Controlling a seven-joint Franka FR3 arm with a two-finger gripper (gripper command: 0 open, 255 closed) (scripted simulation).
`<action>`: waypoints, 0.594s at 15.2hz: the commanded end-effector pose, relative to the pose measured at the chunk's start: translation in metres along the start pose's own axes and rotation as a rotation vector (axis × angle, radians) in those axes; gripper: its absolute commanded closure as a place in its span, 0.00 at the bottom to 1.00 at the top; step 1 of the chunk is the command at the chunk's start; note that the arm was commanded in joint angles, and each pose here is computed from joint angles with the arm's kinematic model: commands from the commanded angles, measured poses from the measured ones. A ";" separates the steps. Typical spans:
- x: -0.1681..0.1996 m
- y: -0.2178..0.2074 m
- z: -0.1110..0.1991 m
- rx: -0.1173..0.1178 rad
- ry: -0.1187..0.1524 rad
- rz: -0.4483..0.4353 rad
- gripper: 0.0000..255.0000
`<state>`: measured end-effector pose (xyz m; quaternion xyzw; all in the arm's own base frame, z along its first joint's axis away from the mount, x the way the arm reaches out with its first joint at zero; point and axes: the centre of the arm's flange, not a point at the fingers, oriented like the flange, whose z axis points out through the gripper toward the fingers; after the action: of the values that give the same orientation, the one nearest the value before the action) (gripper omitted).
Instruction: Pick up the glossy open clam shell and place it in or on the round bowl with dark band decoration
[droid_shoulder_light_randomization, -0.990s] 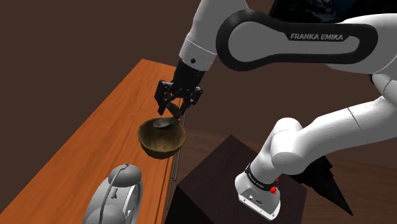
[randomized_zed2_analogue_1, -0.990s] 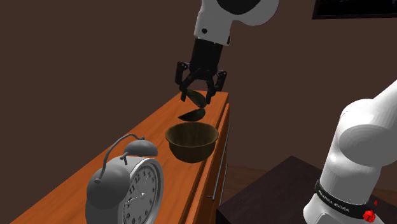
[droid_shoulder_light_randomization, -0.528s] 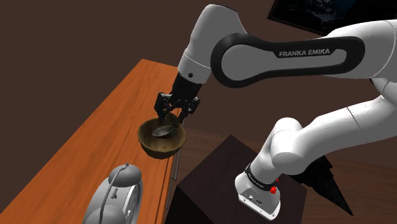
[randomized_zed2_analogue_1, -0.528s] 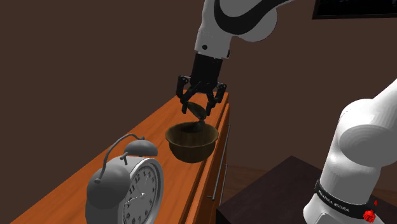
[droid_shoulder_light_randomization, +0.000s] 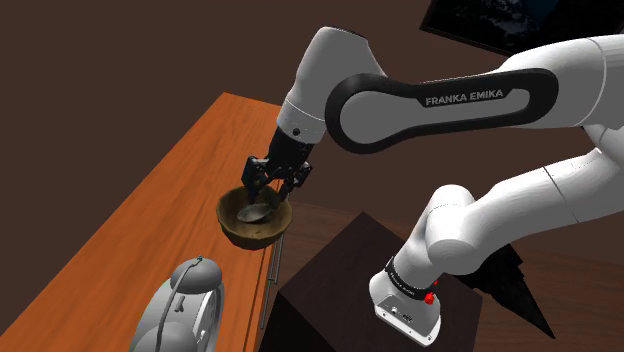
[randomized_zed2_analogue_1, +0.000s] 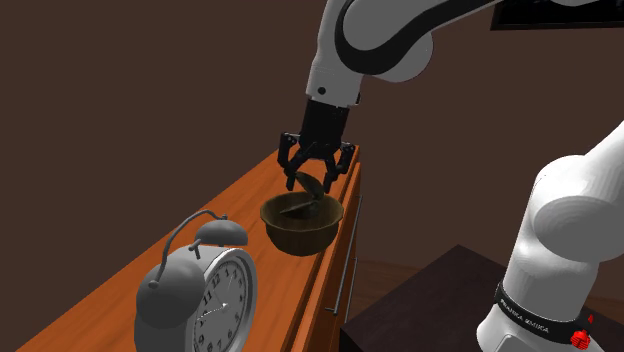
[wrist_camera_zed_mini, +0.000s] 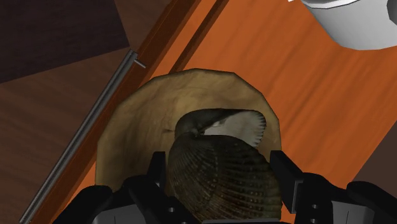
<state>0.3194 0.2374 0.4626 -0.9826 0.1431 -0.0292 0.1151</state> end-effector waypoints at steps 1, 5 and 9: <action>0.000 0.000 0.000 0.000 0.000 0.000 1.00; 0.000 0.000 0.000 0.000 0.000 0.000 0.00; 0.000 0.000 0.000 0.000 0.000 0.000 0.00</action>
<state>0.3193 0.2375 0.4625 -0.9825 0.1431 -0.0293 0.1152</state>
